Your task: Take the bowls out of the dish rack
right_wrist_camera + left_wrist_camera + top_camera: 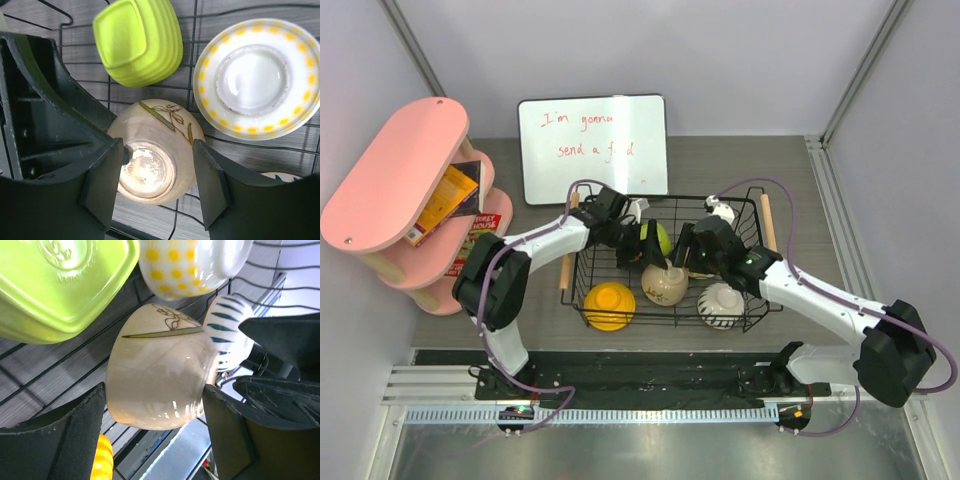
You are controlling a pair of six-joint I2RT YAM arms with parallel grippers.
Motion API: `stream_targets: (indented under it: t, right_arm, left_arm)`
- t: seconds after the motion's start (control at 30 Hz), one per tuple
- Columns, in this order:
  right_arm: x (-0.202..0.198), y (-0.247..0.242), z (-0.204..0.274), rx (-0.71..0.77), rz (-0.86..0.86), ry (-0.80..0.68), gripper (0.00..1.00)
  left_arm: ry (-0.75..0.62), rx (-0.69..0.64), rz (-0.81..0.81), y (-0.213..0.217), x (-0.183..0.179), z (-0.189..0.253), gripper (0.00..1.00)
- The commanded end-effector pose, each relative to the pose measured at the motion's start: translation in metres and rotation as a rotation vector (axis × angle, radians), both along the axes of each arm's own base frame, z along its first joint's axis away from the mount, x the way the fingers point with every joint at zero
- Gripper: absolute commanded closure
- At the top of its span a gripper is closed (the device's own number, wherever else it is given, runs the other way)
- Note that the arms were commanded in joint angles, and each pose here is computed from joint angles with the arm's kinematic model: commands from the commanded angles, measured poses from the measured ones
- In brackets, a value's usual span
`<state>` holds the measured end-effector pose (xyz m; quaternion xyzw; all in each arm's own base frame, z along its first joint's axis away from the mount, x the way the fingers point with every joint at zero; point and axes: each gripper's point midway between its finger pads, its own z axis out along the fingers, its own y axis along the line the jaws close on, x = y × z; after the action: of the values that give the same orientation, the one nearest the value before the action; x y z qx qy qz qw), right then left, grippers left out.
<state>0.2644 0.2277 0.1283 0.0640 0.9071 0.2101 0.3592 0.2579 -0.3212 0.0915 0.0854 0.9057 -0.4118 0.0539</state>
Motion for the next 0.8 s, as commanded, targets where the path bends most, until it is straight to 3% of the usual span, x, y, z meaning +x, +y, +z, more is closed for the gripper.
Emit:
stream_targets:
  t: [0.0,0.3,0.4,0.43,0.53,0.77]
  right_arm:
    - [0.008,-0.001,0.040,0.019,-0.011,-0.090,0.37]
    - [0.009,-0.008,0.051,0.013,-0.026,-0.114,0.36]
    - [0.007,-0.008,0.049,0.007,-0.021,-0.108,0.36]
    - [0.007,-0.009,0.046,0.001,-0.023,-0.100,0.36]
    - [0.007,-0.016,0.039,-0.024,-0.057,-0.090,0.36]
    - [0.013,-0.011,0.043,-0.032,-0.049,-0.087,0.37]
  left_arm:
    - [-0.102,-0.005,0.028,0.000,0.015,0.036,1.00]
    - [-0.087,0.015,0.017,0.002,0.012,0.033,1.00]
    - [-0.078,0.034,0.026,0.004,0.012,0.027,0.80]
    - [-0.068,0.040,0.031,0.005,0.012,0.026,0.60]
    - [-0.099,0.015,0.051,0.002,0.014,0.044,0.38]
    - [-0.174,0.036,0.076,0.006,0.024,0.070,0.34]
